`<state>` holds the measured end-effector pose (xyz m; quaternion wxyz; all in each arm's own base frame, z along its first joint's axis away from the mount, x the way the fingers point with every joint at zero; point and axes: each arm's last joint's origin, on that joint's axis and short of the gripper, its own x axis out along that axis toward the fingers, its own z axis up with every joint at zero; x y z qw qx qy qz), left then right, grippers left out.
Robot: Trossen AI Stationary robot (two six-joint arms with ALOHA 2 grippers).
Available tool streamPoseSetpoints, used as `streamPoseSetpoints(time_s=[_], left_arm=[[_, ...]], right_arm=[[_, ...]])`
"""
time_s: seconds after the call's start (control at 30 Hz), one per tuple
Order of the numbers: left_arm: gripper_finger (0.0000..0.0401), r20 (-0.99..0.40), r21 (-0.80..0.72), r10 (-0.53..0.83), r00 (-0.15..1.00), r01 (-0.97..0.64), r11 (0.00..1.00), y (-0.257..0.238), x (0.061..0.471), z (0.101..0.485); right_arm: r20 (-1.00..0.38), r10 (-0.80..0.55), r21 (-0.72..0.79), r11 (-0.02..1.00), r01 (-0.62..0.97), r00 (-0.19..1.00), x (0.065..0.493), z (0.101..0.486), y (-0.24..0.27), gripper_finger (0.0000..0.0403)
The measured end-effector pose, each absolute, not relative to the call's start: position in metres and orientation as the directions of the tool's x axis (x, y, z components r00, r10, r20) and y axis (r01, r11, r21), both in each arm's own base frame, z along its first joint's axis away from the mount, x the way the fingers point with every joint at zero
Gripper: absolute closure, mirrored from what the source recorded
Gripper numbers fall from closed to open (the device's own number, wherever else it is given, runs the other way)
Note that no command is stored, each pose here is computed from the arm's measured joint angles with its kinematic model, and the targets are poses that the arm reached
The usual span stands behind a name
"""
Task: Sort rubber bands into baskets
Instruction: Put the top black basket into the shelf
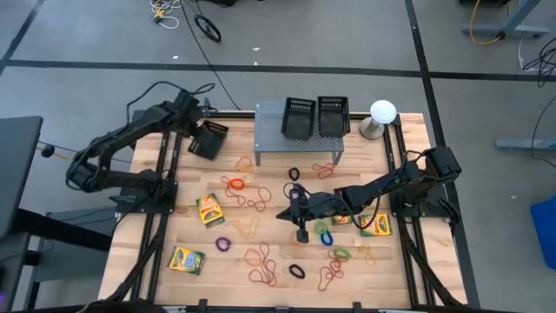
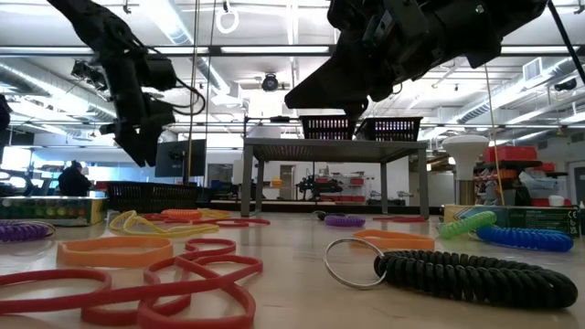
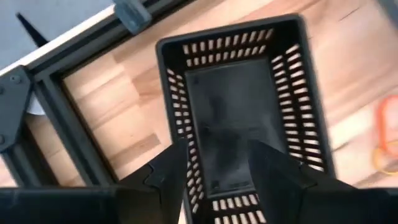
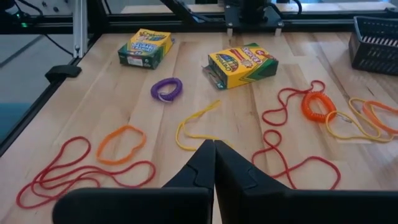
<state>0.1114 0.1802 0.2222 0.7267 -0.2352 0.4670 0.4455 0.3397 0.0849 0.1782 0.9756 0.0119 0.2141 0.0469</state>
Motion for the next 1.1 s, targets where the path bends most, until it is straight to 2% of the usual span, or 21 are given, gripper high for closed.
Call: streamPoseSetpoints(time_s=[0.17, 0.3, 0.4, 0.63, 0.87, 1.1], left_arm=[[0.0229, -0.92, 0.135, 0.383, 0.085, -0.848, 0.512, 0.191, 0.118, 0.206], [0.0231, -0.946, -0.001, 0.263, 0.192, -0.809, 0.588, 0.187, 0.124, 0.201], [0.0231, -0.934, -0.069, 0.232, 0.271, -0.776, 0.627, 0.18, 0.131, 0.205], [0.023, -0.917, -0.067, 0.253, 0.309, -0.744, 0.665, 0.166, 0.148, 0.211], [0.0235, -0.909, 0.044, 0.338, 0.244, -0.751, 0.659, 0.164, 0.169, 0.202], [0.0254, -0.938, 0.048, 0.285, 0.197, -0.74, 0.671, 0.165, 0.176, 0.186]], right_arm=[[-0.398, 0.099, 0.043, 0.995, -0.089, 0.912, 0.341, 0.18, 0.085, 0.0396], [-0.397, 0.1, 0.044, 0.995, -0.09, 0.912, 0.34, 0.18, 0.085, 0.0396], [-0.398, 0.1, 0.044, 0.995, -0.09, 0.912, 0.34, 0.18, 0.085, 0.0396], [-0.39, 0.101, 0.029, 0.995, -0.097, 0.915, 0.341, 0.181, 0.085, 0.0396], [-0.384, 0.101, 0.029, 0.995, -0.098, 0.918, 0.341, 0.181, 0.086, 0.0396], [-0.385, 0.101, 0.028, 0.995, -0.098, 0.918, 0.341, 0.181, 0.086, 0.0396]])
